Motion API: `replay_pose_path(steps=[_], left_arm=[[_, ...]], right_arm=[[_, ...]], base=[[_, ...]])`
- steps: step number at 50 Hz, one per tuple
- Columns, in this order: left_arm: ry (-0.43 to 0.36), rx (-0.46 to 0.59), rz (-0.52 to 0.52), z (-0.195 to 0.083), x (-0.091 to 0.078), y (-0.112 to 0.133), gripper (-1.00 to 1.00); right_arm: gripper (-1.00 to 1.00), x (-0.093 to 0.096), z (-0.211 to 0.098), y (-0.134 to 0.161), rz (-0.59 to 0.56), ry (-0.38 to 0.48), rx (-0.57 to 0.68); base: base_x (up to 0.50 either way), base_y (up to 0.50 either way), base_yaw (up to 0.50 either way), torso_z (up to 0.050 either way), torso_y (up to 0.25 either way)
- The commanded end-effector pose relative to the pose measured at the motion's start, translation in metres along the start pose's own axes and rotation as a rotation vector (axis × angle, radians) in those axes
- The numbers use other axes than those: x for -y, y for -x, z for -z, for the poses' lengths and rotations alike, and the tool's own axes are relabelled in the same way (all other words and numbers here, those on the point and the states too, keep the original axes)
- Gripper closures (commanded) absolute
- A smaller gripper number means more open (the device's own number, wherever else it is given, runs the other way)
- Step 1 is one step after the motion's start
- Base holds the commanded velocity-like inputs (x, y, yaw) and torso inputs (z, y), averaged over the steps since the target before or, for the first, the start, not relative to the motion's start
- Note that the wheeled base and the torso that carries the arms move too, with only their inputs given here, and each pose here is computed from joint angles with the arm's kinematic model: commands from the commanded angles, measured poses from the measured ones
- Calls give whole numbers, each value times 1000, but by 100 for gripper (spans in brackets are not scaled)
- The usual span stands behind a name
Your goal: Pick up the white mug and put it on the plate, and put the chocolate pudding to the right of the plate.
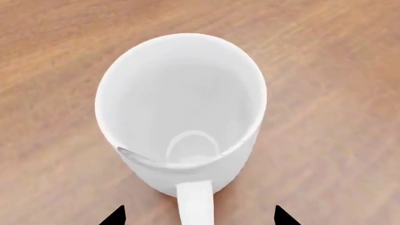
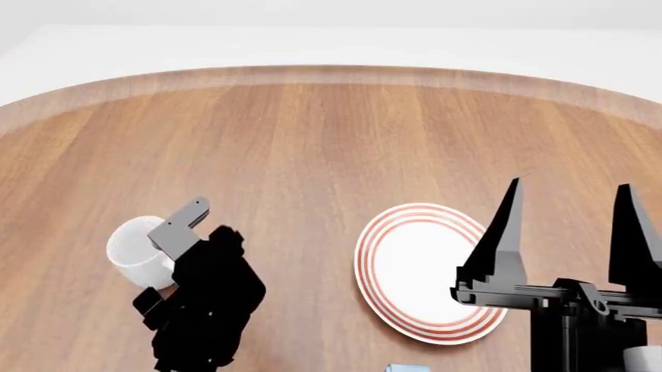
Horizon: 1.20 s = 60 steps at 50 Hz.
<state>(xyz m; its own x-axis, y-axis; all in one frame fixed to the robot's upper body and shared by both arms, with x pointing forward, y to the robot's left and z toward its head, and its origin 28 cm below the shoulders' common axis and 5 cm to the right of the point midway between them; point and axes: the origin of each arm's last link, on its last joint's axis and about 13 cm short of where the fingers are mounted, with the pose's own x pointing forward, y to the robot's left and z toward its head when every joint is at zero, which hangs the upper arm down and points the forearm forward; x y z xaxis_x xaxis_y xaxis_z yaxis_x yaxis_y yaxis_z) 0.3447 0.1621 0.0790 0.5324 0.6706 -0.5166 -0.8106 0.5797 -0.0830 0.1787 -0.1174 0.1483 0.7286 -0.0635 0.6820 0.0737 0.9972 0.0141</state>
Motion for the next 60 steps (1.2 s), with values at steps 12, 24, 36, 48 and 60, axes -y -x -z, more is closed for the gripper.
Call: replay_pose_path(steps=[12,24,36,48,60], left_arm=[[-31,-23,-4,12,-1,-13,-100],[-47,-2,-5,9,-1,-11,100],[-54,6,1,9,-1,-11,100],[-114,133,156,-10,1,-6,100],[-542,609,1002,-93,-10,88,100]], right_arm=[[-100,0,4,1,-5,0,-7],[-100,-1,5,1,-11,2,-16],[-100,-2,4,1,-16,5,-23],[-100,-1,4,0,-14,9,-22],[-100,0,1,-1,-4,11,-9]], base=[[0,0,0,0,0],[0,0,0,0,0],[0,0,0,0,0],[0,0,0,0,0],[0,0,0,0,0]])
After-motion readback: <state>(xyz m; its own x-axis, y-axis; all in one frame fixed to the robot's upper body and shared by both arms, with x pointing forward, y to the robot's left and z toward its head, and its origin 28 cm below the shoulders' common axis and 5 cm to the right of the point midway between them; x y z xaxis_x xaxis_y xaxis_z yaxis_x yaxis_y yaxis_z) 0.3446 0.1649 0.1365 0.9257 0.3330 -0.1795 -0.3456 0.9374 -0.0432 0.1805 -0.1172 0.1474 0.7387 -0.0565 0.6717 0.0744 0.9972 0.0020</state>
